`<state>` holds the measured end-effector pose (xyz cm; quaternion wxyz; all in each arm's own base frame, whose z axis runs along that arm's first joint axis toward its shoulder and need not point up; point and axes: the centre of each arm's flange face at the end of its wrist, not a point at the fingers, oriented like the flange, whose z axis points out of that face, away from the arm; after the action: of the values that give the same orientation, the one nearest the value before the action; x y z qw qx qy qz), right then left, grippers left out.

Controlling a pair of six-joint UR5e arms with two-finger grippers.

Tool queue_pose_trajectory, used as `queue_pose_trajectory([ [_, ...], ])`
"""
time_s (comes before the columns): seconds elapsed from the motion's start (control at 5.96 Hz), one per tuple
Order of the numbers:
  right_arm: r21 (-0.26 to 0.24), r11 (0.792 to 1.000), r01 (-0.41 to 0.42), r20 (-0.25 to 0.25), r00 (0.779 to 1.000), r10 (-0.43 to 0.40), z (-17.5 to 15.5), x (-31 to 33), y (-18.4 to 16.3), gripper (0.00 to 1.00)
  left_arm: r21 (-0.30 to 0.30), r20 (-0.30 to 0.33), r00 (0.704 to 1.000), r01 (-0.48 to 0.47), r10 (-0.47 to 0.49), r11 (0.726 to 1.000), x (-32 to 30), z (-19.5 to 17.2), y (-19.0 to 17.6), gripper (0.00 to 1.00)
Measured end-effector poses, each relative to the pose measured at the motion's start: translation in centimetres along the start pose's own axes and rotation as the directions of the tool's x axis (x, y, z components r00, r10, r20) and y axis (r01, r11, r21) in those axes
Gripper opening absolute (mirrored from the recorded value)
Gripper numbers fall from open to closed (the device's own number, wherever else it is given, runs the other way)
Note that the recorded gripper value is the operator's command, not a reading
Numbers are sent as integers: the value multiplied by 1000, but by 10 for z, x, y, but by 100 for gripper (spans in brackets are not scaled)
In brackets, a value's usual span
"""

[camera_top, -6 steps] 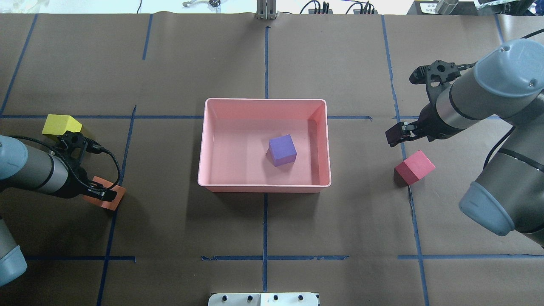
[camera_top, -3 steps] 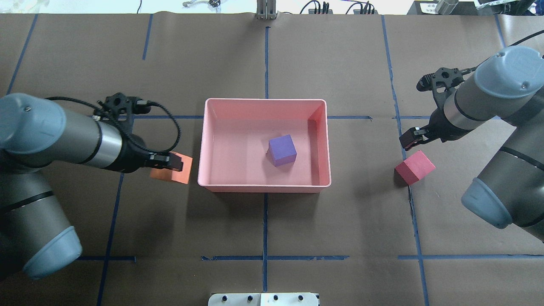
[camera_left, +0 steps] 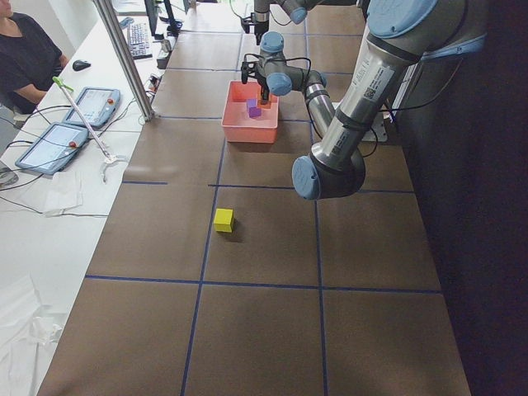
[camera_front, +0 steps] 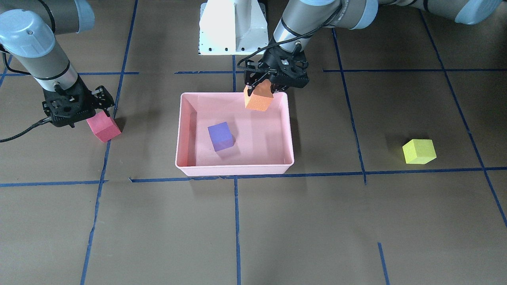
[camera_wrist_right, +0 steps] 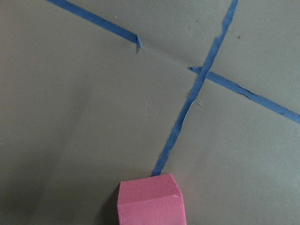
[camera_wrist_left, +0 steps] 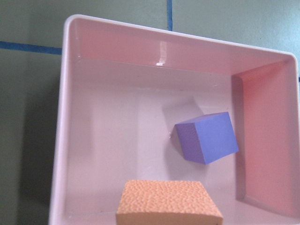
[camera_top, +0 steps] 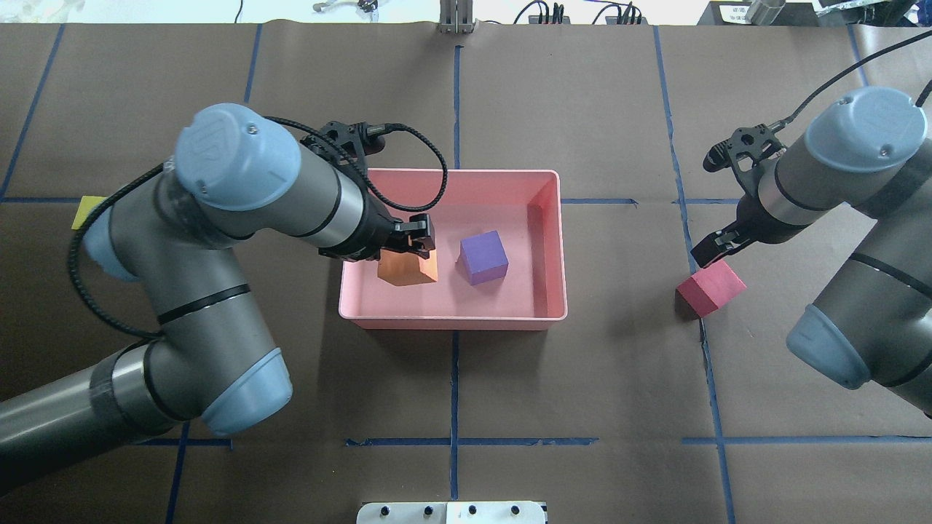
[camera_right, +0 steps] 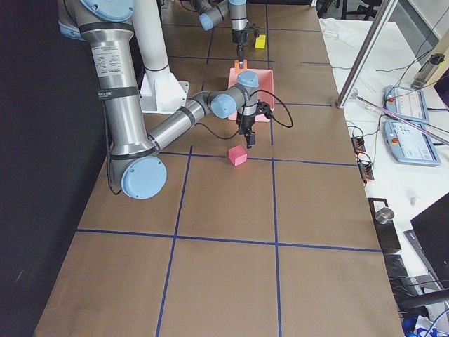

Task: Place blocks into pink bin with both arms
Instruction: 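Drop the orange cube into the bin while the right gripper lowers to red cube, then grasp the red cube with the right gripper while the left gripper withdraws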

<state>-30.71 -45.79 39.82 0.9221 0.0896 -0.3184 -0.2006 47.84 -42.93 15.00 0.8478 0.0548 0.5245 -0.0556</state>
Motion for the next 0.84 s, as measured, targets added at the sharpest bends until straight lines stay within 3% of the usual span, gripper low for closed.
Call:
queue_pose_trajectory([
  [0.17,-17,998,54,-11,998,-55,11,0,-1,100,13,30,999,11,-11,1000,9,20,-9,8],
  [0.5,-48,993,107,-24,994,-108,33,-10,-1,100,11,72,997,18,-19,1000,6,45,-11,25],
  [0.67,-57,990,125,-29,991,-127,40,-18,1,100,17,88,996,13,-15,1000,5,55,-7,46],
  [0.84,-66,987,147,-32,988,-149,46,-24,4,100,24,99,995,6,-8,1000,5,62,-1,99],
])
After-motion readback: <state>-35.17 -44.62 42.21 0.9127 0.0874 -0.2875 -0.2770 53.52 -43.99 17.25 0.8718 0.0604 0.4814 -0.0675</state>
